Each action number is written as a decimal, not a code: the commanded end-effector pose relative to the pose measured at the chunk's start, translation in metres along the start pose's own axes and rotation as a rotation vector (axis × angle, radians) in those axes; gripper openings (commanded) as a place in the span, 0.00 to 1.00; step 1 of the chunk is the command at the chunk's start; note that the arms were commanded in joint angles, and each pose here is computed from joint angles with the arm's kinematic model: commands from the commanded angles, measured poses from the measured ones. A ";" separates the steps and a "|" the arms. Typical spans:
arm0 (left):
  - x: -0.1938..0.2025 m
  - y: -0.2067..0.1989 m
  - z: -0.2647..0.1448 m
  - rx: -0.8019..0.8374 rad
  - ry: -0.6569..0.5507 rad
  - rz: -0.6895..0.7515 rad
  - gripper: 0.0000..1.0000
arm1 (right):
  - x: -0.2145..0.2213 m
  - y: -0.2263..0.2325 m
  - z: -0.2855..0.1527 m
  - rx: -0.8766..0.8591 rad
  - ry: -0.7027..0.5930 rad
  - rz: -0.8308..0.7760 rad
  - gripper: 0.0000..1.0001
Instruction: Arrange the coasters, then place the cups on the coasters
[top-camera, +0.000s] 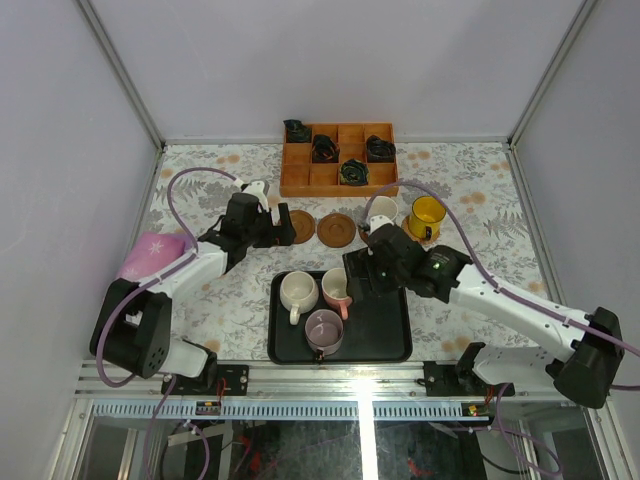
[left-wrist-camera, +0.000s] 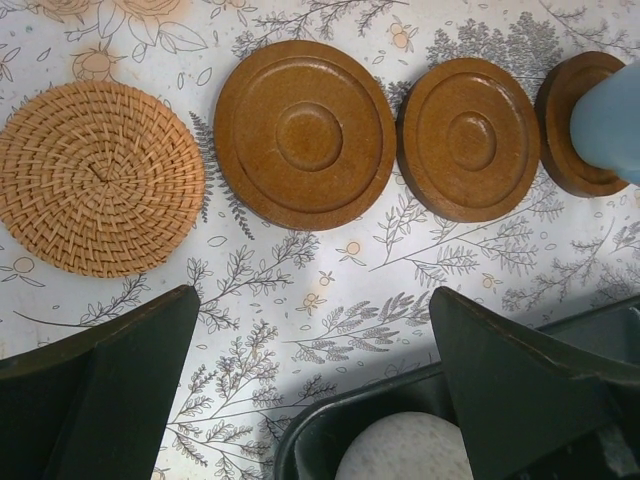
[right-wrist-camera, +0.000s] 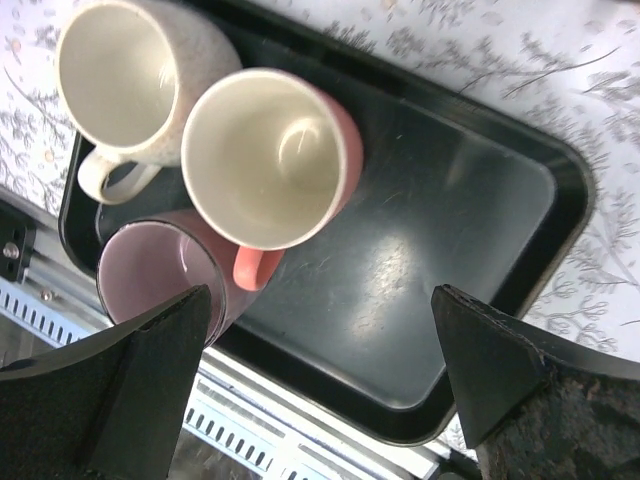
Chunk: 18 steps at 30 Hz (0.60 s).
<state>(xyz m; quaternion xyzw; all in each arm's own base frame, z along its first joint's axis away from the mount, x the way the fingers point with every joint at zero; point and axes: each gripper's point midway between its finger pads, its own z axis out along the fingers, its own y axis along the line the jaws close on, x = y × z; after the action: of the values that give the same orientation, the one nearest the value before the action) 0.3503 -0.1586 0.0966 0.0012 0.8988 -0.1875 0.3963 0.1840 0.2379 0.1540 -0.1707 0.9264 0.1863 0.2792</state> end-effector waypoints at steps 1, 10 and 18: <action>-0.012 -0.012 -0.011 0.030 -0.035 0.010 1.00 | 0.011 0.023 0.009 -0.041 0.029 0.005 1.00; -0.008 -0.009 -0.022 0.020 -0.027 0.022 1.00 | 0.025 0.032 0.032 -0.010 0.078 -0.032 1.00; -0.007 -0.012 -0.030 0.039 -0.024 0.047 1.00 | 0.036 0.013 0.053 0.102 0.065 0.027 1.00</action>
<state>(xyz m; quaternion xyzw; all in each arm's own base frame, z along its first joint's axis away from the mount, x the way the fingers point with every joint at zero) 0.3367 -0.1569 0.1202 0.0099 0.8923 -0.1929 0.4080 0.1622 0.2657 0.1016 -0.1839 0.9427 0.1575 0.2293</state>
